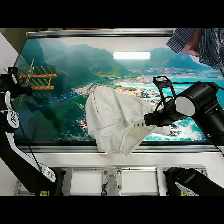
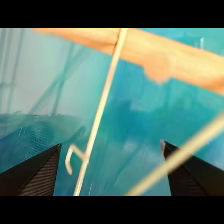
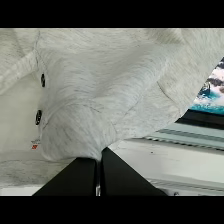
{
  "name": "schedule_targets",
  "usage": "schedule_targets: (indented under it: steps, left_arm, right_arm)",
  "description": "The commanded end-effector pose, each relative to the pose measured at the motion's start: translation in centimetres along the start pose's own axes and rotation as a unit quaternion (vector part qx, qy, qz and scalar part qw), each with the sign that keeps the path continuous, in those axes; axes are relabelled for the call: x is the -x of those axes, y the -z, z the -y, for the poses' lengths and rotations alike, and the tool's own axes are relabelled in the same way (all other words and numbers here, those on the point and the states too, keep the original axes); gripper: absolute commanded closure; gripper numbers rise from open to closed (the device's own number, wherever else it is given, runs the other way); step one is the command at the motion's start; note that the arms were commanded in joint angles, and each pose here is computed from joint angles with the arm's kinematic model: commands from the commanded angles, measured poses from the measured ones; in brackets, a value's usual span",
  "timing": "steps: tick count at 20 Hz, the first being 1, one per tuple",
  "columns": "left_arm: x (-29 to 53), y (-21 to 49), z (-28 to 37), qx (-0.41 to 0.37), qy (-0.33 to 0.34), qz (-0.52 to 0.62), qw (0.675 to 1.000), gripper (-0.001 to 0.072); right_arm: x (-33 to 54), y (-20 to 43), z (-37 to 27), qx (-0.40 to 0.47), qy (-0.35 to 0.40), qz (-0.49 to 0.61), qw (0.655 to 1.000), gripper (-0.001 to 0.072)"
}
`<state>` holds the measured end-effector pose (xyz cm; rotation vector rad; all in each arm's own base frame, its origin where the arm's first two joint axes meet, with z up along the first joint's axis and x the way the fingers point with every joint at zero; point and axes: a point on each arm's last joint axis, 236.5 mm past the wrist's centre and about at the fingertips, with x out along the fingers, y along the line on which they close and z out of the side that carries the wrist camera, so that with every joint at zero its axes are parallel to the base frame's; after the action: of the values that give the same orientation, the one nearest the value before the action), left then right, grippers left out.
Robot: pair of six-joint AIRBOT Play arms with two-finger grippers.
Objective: Fold the clothes and pants, and hang the long-sleeved shirts on hangers.
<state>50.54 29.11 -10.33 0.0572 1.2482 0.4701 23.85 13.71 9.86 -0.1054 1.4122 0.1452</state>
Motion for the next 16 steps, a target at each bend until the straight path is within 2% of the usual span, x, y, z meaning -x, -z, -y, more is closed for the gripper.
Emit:
schedule_targets:
  steps: [1, 4, 5, 6, 9, 10, 11, 13, 14, 16]
  left_arm:
    - [-1.7, 0.1, 0.3, -0.001, 0.001, -0.003, 1.000, -0.0013]
    - [-2.0, 0.3, 0.5, -0.001, 0.002, -0.006, 1.000, -0.0013]
    - [-1.9, 0.3, 0.5, -0.001, 0.002, -0.006, 1.000, 0.0065]
    - [-1.9, 0.4, 0.5, -0.001, 0.002, -0.010, 1.000, 0.0215]
    - [-1.9, 0.7, 0.5, -0.001, 0.002, -0.015, 1.000, 0.0259]
    - [-1.9, 0.9, 0.5, -0.001, 0.003, -0.019, 1.000, 0.0462]
    - [-1.9, 1.0, 0.5, -0.001, 0.003, -0.022, 1.000, 0.0531]
    - [-1.9, 1.2, 0.5, -0.001, 0.003, -0.025, 1.000, 0.0533]
    - [-1.9, 1.3, 0.5, -0.001, 0.003, -0.029, 1.000, 0.0675]
    - [-1.8, 1.6, 0.5, -0.001, 0.003, -0.034, 0.999, 0.0696]
  right_arm:
    - [0.0, 0.0, 0.0, 0.000, 0.000, 0.000, 1.000, 0.0692]
    - [0.0, 0.0, 0.0, 0.000, 0.000, 0.000, 1.000, 0.0692]
    - [0.0, 0.0, 0.0, 0.000, 0.000, 0.000, 1.000, 0.0691]
    - [0.0, 0.0, 0.0, 0.000, 0.000, 0.000, 1.000, 0.0692]
    - [0.0, 0.0, 0.0, 0.000, 0.000, 0.000, 1.000, 0.0692]
    - [0.0, 0.0, 0.0, 0.000, 0.000, 0.000, 1.000, 0.0692]
    - [0.0, 0.0, 0.0, 0.000, 0.000, 0.000, 1.000, 0.0691]
    - [0.0, 0.0, 0.0, 0.000, 0.000, 0.000, 1.000, 0.0692]
    - [0.0, 0.0, 0.0, 0.000, 0.000, 0.000, 1.000, 0.0692]
    - [0.0, 0.0, 0.0, 0.000, 0.000, 0.000, 1.000, 0.0691]
